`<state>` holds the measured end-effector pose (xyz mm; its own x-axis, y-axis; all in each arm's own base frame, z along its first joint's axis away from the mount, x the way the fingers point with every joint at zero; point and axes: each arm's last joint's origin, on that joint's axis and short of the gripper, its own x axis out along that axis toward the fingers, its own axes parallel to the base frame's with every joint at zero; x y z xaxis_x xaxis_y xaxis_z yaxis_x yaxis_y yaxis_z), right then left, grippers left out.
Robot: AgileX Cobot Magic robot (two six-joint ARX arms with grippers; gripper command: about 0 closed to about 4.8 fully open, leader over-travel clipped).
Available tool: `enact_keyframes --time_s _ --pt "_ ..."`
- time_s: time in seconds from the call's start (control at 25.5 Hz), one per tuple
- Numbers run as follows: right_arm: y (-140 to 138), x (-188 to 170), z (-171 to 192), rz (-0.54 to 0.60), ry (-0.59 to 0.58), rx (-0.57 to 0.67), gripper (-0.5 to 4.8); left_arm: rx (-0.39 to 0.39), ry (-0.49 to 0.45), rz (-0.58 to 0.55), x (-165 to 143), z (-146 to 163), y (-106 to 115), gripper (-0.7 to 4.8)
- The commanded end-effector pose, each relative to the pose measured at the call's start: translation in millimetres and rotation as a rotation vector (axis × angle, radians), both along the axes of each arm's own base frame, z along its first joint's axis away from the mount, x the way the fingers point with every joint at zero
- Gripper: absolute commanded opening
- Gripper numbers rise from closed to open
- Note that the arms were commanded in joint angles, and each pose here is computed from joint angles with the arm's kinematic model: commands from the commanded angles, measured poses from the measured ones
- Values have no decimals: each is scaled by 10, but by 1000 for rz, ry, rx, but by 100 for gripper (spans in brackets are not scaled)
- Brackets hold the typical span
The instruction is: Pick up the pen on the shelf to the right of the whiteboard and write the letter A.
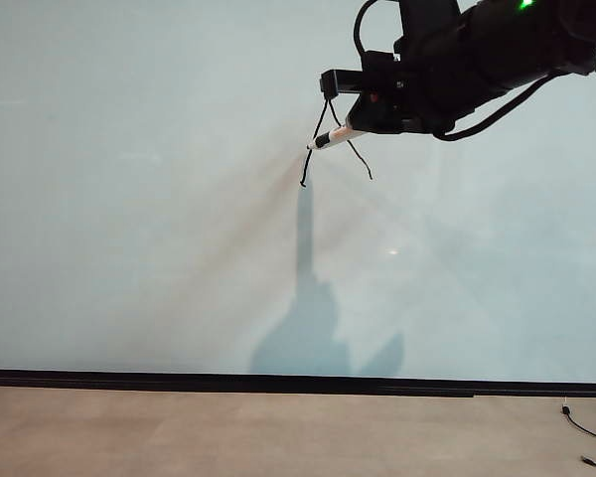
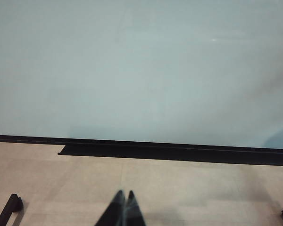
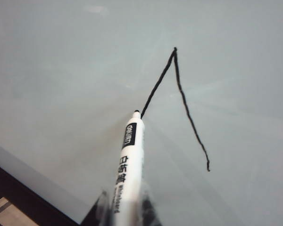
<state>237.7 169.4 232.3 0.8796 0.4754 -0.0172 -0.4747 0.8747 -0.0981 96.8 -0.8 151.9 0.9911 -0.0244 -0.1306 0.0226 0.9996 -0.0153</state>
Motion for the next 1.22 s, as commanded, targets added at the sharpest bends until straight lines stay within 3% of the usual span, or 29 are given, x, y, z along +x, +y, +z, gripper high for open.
enact_keyframes --time_s 0.04,1.22 --pt "4 9 42 1 -25 16 -3 4 -9 -4 0 15 -1 -4" --pt "-78 -14 107 -120 -23 14 -3 4 -9 -4 0 15 -1 -4"
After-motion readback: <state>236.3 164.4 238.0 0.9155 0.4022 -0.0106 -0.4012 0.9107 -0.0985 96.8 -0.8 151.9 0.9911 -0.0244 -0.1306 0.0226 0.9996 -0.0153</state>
